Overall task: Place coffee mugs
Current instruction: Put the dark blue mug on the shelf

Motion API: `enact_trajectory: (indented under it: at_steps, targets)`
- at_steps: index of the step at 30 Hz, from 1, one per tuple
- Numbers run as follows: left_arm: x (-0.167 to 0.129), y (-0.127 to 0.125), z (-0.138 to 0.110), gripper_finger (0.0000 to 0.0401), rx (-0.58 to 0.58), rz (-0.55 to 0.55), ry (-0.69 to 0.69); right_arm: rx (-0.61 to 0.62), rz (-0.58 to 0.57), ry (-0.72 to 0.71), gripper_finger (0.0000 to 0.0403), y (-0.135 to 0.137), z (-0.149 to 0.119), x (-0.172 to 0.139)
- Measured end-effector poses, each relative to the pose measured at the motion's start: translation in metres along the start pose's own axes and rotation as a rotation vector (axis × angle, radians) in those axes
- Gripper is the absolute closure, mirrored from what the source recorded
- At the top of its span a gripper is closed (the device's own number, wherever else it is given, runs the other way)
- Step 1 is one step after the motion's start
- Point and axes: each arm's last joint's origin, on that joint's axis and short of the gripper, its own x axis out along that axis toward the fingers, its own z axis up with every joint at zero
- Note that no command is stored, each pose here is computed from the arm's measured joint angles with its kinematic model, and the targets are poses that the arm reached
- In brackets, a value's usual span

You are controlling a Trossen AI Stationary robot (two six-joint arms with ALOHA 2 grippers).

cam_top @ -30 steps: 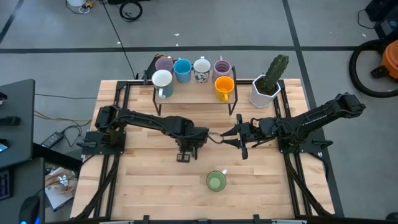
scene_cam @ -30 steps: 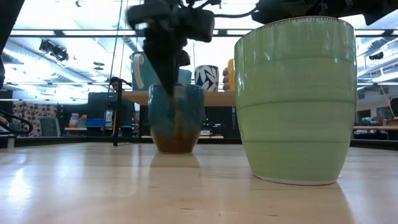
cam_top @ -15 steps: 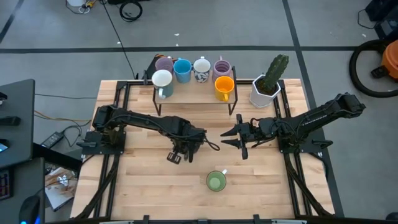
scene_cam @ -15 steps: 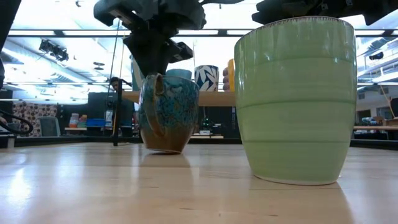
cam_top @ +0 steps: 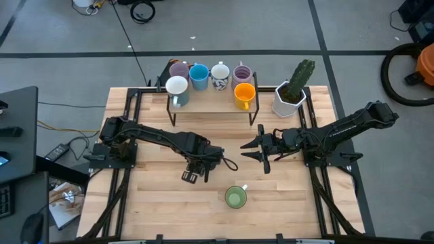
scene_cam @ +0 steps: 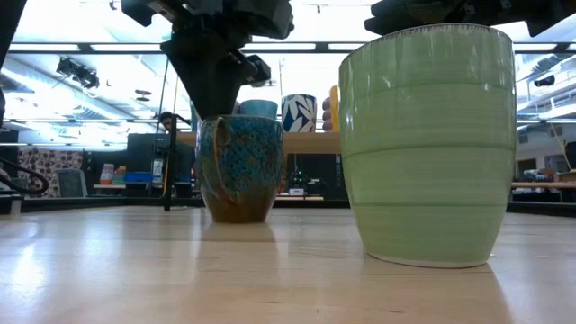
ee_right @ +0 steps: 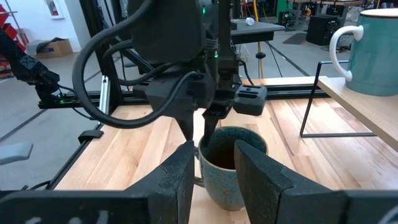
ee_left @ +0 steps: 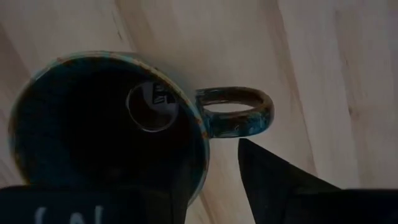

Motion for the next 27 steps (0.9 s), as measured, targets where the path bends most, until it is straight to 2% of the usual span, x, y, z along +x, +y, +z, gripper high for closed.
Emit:
enact_trajectory:
  at_steps: [7,14,19,27]
  targets:
    - [-0.012,0.002,0.004,0.0266,-0.103,0.008,-0.027,0.001,0.000,-0.007,0.0283,0.000,0.001,0.000]
    - [-0.029,0.008,0.015,0.0266,-0.238,0.035,-0.134,0.002,0.000,-0.007,0.0283,0.000,0.001,0.000]
    - [-0.017,0.008,0.019,0.0266,-0.272,0.031,-0.118,0.001,0.000,-0.007,0.0283,0.000,0.001,0.000]
    - [0.012,0.006,0.008,0.0266,-0.307,0.027,-0.050,0.005,0.000,-0.003,0.0283,0.000,0.000,0.000]
